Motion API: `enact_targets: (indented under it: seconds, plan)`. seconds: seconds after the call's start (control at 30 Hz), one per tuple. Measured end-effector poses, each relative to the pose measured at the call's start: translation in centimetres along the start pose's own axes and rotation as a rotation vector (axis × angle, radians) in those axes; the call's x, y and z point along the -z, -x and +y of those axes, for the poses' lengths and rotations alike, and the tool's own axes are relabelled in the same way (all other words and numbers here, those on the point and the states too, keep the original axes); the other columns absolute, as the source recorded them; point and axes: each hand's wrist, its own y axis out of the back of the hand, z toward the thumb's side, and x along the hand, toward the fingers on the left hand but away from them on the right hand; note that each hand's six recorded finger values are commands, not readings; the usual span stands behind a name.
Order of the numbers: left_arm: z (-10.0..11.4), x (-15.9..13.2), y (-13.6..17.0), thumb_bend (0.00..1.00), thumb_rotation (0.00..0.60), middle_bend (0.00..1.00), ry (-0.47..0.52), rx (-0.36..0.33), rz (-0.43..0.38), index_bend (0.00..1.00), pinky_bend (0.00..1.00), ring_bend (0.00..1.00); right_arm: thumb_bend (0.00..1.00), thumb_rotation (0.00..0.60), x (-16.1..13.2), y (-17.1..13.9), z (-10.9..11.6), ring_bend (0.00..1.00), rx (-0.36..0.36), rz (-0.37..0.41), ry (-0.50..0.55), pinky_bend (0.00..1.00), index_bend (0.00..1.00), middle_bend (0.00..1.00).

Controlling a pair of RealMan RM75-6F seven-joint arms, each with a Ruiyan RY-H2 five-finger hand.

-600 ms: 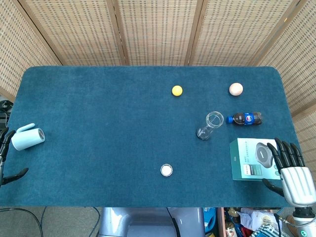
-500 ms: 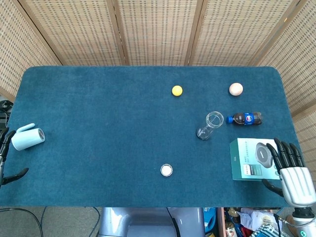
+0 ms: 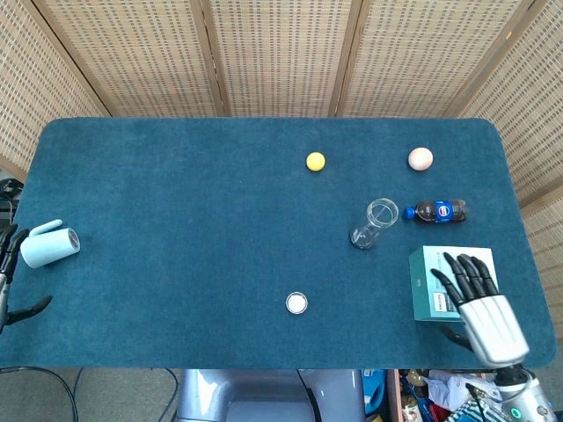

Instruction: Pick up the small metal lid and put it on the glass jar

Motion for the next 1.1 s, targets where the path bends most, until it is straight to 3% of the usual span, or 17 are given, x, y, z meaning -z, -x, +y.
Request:
enact_targets:
  seconds: [0.27,0.37,0.77,0.97,1.1]
  plan:
    - [-0.1,0.5,-0.4,0.11,0.6,0.0,0.007,0.012,0.019,0.0,0.0,0.0,0.09,0.6,-6.1,4.8,-2.5,0.0,-0.146,0.261,0.062,0.0,0.35,0.0]
    - [0.0,0.7,-0.5,0.11,0.6,0.0,0.013,0.011,0.026,0.0,0.0,0.0,0.13,0.6,-8.0,7.2,-3.7,0.0,-0.197,0.312,0.067,0.0,0.35,0.0]
    - [-0.5,0.9,-1.0,0.11,0.6,0.0,0.004,0.032,0.036,0.0,0.0,0.0,0.35,0.6,-13.5,13.5,-9.0,0.0,-0.323,0.297,0.084,0.0,0.45,0.0]
    - [-0.8,1.1,-1.2,0.11,0.6,0.0,-0.005,0.04,0.046,0.0,0.0,0.0,0.37,0.6,-15.9,14.9,-10.9,0.0,-0.377,0.246,0.146,0.0,0.45,0.0]
    - [-0.8,1.2,-1.4,0.11,0.6,0.0,-0.001,0.038,0.048,0.0,0.0,0.0,0.43,0.6,-17.3,15.4,-12.1,0.0,-0.41,0.226,0.126,0.0,0.45,0.0]
